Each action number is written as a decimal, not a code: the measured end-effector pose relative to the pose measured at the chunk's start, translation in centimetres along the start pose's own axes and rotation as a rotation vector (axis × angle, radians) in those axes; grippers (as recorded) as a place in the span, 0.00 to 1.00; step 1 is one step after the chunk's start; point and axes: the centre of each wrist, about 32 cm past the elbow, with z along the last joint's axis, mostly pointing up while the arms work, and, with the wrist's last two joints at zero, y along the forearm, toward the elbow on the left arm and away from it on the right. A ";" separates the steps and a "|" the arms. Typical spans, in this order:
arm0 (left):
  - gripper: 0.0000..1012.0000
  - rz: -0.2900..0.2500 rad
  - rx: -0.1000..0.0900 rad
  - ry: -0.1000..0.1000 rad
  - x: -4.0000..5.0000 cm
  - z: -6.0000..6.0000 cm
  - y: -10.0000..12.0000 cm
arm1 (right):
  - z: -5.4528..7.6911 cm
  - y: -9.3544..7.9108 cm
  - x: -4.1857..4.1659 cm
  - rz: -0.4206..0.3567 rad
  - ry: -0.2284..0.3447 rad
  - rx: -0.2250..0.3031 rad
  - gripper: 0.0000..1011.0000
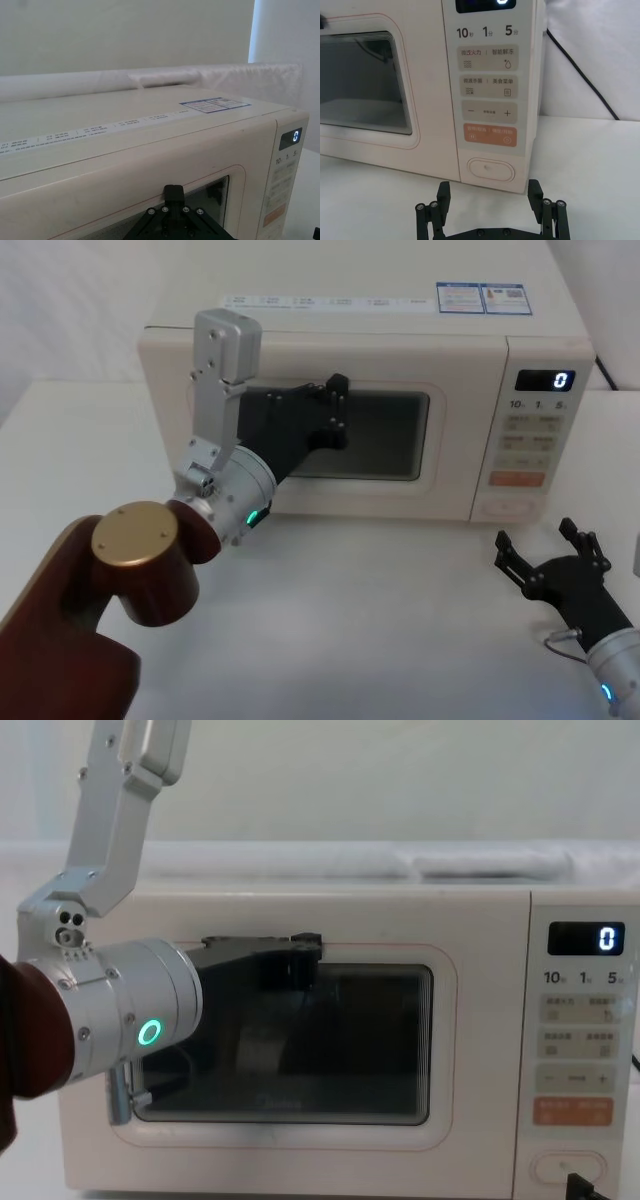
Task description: Press the button to open the microwave door with one hand; close the microwave door with the other hand.
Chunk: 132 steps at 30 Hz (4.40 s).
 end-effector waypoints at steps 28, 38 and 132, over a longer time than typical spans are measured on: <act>0.00 0.049 -0.017 0.013 -0.72 -1.9 5.9 | 0.0 0.0 0.00 0.000 0.000 0.000 0.99; 0.00 0.112 0.005 0.021 -0.38 -3.3 9.5 | 0.0 0.0 0.00 0.000 0.000 0.000 0.99; 0.99 0.272 0.093 0.020 0.54 -7.5 13.6 | 0.0 0.0 0.00 0.000 0.000 0.000 0.99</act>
